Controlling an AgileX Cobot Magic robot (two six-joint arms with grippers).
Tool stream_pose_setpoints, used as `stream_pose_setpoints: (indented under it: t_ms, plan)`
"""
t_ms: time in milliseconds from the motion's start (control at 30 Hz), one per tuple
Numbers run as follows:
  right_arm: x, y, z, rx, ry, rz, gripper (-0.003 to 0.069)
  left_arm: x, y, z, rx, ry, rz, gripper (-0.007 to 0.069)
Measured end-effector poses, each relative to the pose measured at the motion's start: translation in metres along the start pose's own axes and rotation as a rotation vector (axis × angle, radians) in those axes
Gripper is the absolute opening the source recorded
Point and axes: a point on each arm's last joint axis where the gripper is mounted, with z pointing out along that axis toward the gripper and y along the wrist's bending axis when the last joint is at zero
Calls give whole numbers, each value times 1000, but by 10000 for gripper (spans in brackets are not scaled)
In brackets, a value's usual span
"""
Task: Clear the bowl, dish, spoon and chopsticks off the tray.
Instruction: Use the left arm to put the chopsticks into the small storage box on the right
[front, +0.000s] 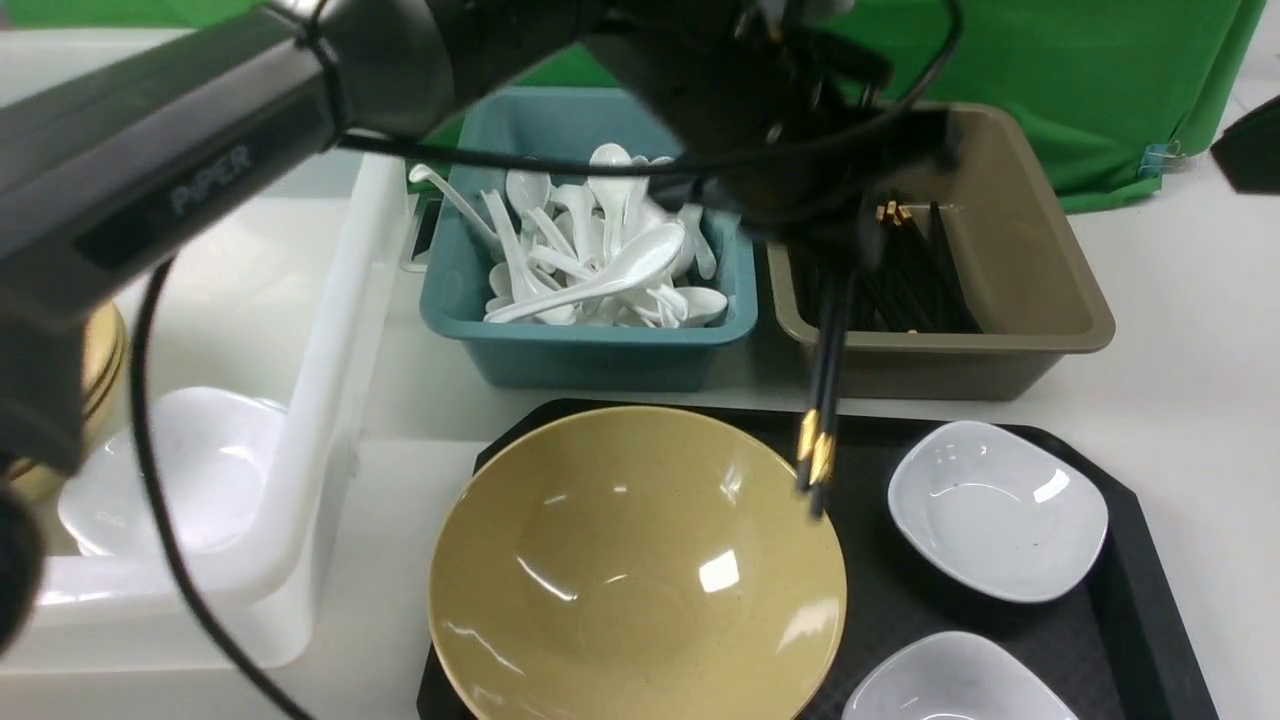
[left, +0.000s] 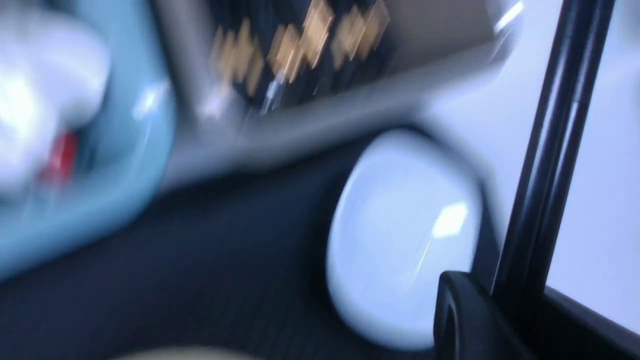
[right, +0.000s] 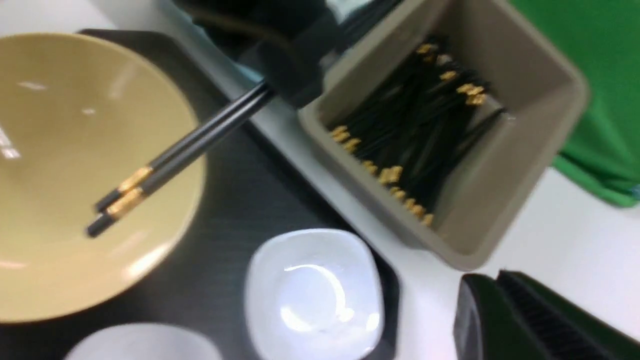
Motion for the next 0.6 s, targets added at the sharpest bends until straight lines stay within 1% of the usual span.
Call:
stream_pose_setpoints:
  t_ms: [133, 300, 400, 433, 467, 600]
  plan:
    - [-3, -4, 0, 41, -30, -17, 22, -26, -7, 13, 55, -170, 58, 53]
    - [-3, -4, 0, 47, -37, -17, 22, -43, -6, 33, 84, -283, 68, 53]
    - [-3, -4, 0, 48, -36, -1, 22, -56, 0, 47, 101, -396, 68, 53]
    - [-3, -4, 0, 47, -36, 4, 22, -56, 0, 47, 101, -396, 68, 53]
    - [-3, -4, 0, 47, -36, 10, 22, -60, 6, 53, 101, -441, 68, 53]
    - [-3, -4, 0, 48, -35, 12, 22, -68, 21, 64, 69, -532, 97, 53]
